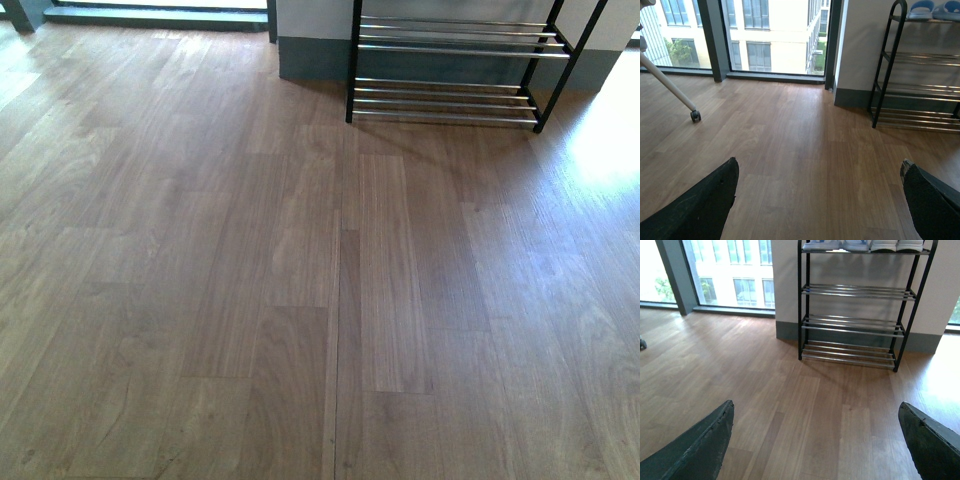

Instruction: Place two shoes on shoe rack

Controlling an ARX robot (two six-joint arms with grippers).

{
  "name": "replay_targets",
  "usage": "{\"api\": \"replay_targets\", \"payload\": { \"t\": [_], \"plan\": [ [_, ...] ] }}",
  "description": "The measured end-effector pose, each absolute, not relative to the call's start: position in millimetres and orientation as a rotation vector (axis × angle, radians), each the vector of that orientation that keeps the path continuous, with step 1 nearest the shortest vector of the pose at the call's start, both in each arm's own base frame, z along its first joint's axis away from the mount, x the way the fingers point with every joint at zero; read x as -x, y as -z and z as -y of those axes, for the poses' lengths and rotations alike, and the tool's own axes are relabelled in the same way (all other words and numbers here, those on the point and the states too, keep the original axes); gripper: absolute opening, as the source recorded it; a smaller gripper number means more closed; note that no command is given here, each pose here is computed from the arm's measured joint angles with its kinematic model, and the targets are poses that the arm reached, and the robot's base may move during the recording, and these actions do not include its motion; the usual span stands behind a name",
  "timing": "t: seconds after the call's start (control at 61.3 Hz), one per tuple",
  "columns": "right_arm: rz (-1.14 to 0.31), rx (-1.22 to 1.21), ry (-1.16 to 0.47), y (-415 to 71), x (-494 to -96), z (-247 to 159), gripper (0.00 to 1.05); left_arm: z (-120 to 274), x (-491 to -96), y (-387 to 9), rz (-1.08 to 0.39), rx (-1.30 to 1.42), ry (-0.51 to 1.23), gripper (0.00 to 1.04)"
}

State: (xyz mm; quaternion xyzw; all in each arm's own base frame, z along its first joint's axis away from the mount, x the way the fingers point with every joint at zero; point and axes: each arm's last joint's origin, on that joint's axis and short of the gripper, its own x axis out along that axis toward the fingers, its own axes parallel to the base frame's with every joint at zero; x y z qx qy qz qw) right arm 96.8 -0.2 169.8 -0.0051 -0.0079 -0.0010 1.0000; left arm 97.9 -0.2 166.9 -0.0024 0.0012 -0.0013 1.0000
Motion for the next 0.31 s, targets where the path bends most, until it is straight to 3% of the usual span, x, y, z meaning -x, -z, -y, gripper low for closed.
{"api": "replay_targets", "payload": {
  "t": [0.31],
  "plan": [
    [0.016,0.010,0.002,-169.8,-96.8,0.2,0.95,0.2,-97.9,-166.9,-0.002,0.005,0.003,0.95]
  ]
}}
